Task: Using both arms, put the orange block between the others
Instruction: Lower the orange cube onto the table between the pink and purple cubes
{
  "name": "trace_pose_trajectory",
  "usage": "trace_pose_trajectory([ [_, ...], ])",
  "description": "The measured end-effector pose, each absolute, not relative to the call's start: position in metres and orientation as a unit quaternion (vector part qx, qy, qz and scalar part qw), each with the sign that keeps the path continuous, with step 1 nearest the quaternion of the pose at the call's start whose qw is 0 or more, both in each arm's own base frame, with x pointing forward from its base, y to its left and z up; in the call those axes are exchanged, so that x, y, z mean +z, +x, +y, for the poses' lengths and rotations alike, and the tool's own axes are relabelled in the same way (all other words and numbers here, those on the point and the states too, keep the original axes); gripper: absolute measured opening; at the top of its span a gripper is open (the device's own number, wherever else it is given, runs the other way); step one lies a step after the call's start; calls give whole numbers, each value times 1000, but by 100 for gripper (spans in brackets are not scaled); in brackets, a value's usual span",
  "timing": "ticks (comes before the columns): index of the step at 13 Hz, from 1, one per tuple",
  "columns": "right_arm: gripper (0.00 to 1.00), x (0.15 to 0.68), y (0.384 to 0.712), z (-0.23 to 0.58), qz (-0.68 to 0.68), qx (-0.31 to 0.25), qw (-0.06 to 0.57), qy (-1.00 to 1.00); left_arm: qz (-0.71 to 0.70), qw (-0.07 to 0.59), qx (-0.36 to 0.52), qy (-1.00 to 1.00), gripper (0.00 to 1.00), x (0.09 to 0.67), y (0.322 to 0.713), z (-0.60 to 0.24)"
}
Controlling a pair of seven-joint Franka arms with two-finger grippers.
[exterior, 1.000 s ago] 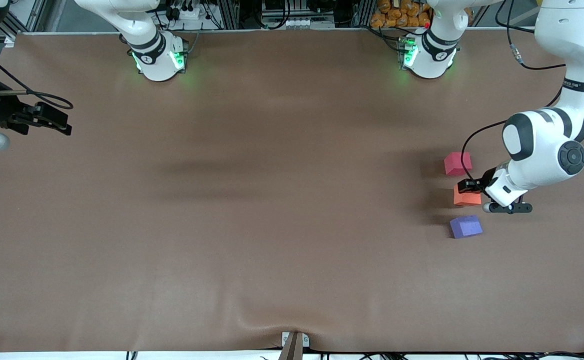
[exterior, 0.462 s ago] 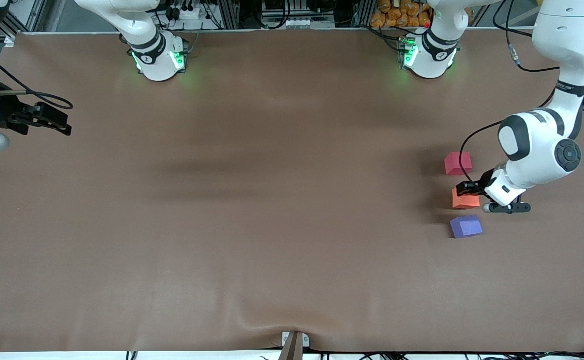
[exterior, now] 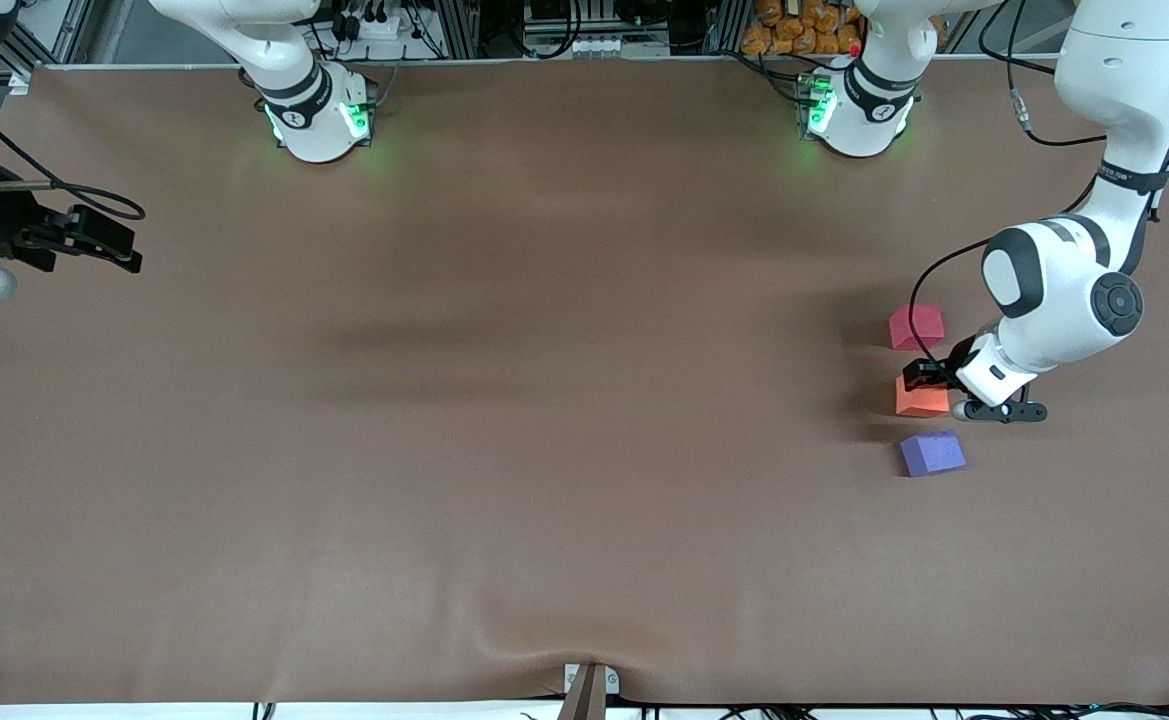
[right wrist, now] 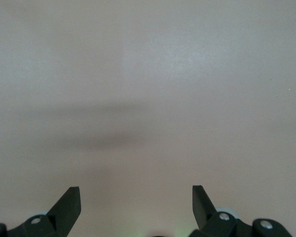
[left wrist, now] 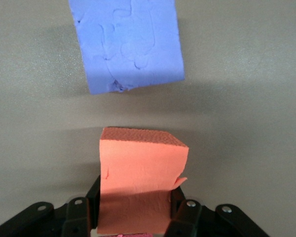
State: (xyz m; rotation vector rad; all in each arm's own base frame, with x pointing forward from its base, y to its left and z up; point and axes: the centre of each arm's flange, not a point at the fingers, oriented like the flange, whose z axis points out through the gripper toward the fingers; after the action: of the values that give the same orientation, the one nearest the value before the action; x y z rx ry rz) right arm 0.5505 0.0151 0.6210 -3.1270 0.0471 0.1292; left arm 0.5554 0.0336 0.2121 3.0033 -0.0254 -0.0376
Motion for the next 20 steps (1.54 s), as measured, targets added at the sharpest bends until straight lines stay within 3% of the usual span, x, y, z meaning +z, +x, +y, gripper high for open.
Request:
trace_pose_trajectory([
  [20,100,621,551,14,16,38,6,-999,3,76,-8,997,54,206,555,36],
])
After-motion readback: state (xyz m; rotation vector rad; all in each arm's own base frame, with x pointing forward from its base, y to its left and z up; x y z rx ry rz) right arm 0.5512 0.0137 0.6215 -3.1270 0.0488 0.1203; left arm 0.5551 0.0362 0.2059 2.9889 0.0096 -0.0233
